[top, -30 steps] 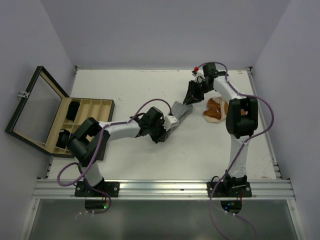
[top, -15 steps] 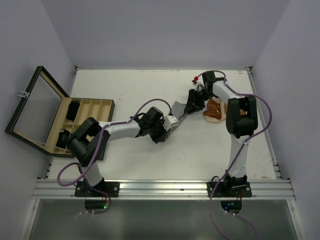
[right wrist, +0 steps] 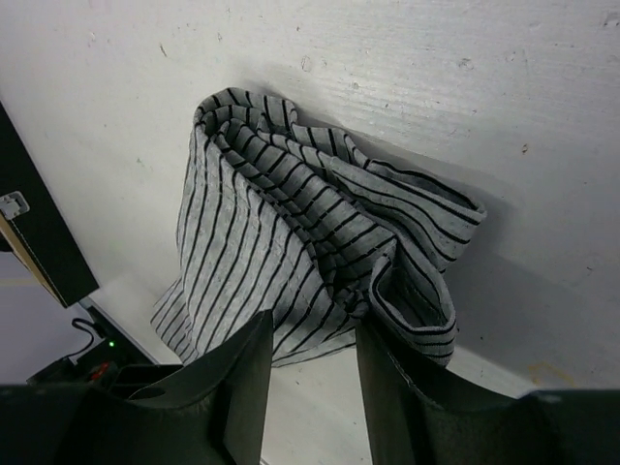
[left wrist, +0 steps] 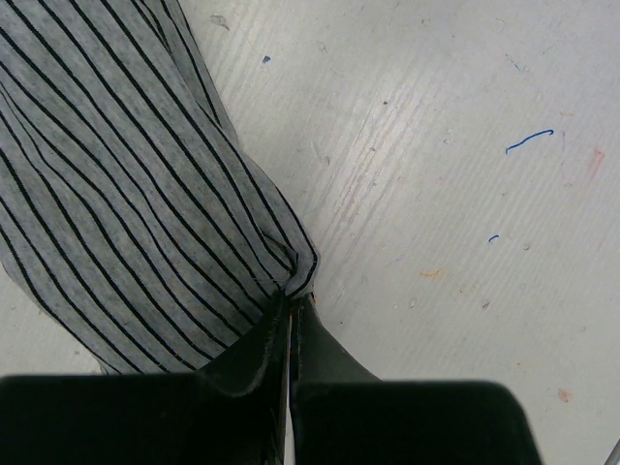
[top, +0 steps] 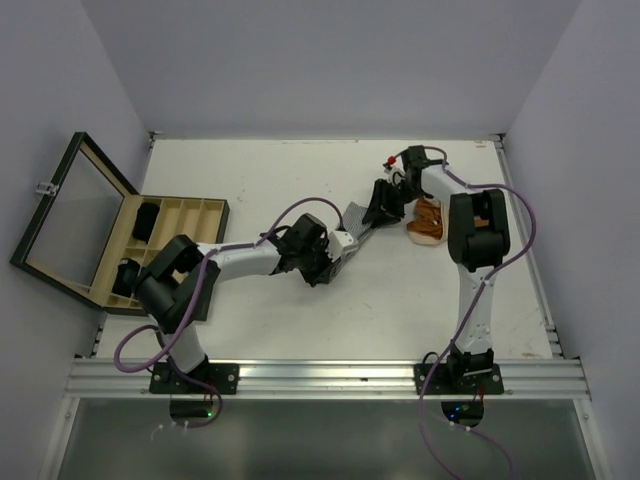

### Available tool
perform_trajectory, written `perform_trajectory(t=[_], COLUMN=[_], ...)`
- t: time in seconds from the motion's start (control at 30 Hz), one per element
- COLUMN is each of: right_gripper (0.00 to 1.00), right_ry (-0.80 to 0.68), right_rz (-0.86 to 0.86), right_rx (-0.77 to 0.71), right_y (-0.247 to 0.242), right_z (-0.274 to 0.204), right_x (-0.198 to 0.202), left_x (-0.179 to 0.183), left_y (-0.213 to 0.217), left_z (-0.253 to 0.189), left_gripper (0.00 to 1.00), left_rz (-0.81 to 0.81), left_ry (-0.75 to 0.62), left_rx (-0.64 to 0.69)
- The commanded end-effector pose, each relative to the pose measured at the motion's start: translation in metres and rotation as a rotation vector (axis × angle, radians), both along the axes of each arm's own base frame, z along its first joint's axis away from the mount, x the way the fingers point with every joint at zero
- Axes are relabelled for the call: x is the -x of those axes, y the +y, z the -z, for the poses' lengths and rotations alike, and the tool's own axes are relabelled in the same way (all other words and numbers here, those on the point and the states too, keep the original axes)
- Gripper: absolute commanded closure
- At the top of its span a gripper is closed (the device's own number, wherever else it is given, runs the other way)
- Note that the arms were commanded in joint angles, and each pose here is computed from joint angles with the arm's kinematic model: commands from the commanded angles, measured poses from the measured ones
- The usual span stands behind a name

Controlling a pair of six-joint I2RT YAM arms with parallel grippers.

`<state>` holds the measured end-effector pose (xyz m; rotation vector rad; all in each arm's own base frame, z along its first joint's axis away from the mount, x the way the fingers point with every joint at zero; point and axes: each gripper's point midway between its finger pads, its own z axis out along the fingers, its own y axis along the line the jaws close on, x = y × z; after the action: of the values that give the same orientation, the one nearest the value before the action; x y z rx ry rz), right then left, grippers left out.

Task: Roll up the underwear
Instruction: Fold the underwear

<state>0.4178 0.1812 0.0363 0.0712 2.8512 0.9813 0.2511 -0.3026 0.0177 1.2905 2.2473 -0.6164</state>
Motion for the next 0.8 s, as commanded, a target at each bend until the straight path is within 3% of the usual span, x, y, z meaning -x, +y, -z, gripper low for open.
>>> perform_trajectory(t=[0.0,0.37,0.77], right_gripper=[0.56,0.63,0.61], right_ry=[-0.030,-0.074,-0.119], right_rz=[0.030,0.069,0.096], right_rx=[-0.013,-0.086,-0.078], right_y=[0.002,0.013,0.014], right_z=[-0.007,-0.016,-0.021], right_x=[-0.013,-0.033,-0.048], left_x=[0.036,0.037,0.038], left_y=[0.043,0.043,0.043], left_z=[0.044,0.045,0.047], left_gripper=[1.00,1.00,1.00], left_rz=[-0.018,-0.017,-0.013], left_ry=[0.155,0.160,0.168], left_rx=[-0.174,-0.175,-0.175])
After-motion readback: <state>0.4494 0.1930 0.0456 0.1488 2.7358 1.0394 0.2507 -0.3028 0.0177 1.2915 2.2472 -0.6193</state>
